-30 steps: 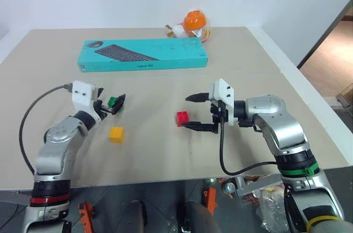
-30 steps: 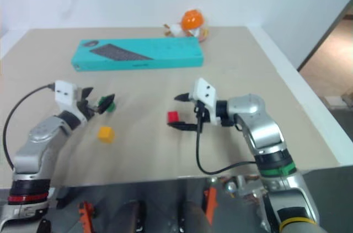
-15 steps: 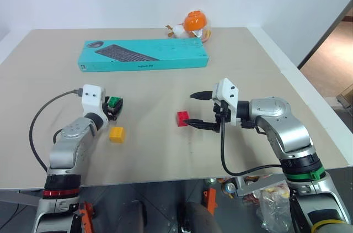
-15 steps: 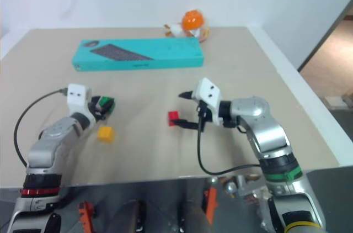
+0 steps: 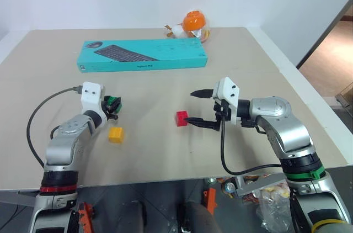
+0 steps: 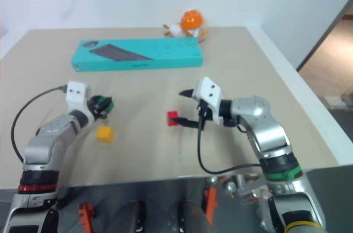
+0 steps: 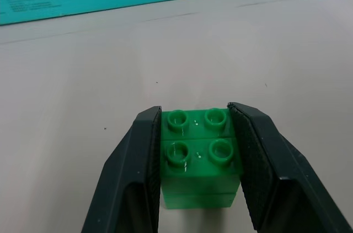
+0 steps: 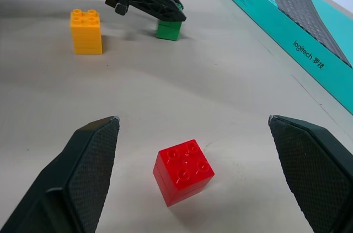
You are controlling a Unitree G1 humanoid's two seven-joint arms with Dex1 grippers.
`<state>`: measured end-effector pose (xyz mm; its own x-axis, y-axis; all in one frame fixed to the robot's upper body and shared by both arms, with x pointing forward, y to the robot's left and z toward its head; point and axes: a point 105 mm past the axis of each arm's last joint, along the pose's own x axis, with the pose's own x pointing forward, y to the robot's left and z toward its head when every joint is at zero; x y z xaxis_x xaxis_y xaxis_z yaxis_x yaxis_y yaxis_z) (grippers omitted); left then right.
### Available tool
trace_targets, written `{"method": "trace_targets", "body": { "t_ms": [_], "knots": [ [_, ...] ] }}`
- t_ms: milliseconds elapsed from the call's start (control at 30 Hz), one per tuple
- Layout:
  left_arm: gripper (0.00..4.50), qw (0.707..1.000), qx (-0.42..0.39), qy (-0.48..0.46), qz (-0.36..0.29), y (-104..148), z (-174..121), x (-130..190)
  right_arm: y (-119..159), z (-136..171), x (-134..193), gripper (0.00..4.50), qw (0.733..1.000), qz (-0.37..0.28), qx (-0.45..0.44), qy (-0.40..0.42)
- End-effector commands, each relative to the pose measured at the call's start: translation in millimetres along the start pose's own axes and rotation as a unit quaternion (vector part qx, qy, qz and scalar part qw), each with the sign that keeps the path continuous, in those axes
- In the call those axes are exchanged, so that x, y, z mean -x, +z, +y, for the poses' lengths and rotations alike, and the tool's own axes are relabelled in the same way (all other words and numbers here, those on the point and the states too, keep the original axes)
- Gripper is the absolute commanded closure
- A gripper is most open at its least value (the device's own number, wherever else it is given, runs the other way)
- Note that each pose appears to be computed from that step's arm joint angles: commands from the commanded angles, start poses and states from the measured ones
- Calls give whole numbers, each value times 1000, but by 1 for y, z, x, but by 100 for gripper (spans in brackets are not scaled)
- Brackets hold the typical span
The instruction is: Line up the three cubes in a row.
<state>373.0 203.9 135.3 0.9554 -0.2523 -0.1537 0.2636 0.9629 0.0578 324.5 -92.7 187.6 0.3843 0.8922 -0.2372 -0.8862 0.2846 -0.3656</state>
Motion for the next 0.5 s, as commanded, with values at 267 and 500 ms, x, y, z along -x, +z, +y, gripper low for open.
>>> {"method": "trace_targets", "body": {
  "t_ms": [267,500],
  "knots": [
    [320,933,-205,-276,-108,58,-50,25,25,11,12,0,999,-30,-11,27],
    [320,871,-244,-421,-70,47,-77,28,21,8,19,0,1000,-19,-7,4]
  ]
}}
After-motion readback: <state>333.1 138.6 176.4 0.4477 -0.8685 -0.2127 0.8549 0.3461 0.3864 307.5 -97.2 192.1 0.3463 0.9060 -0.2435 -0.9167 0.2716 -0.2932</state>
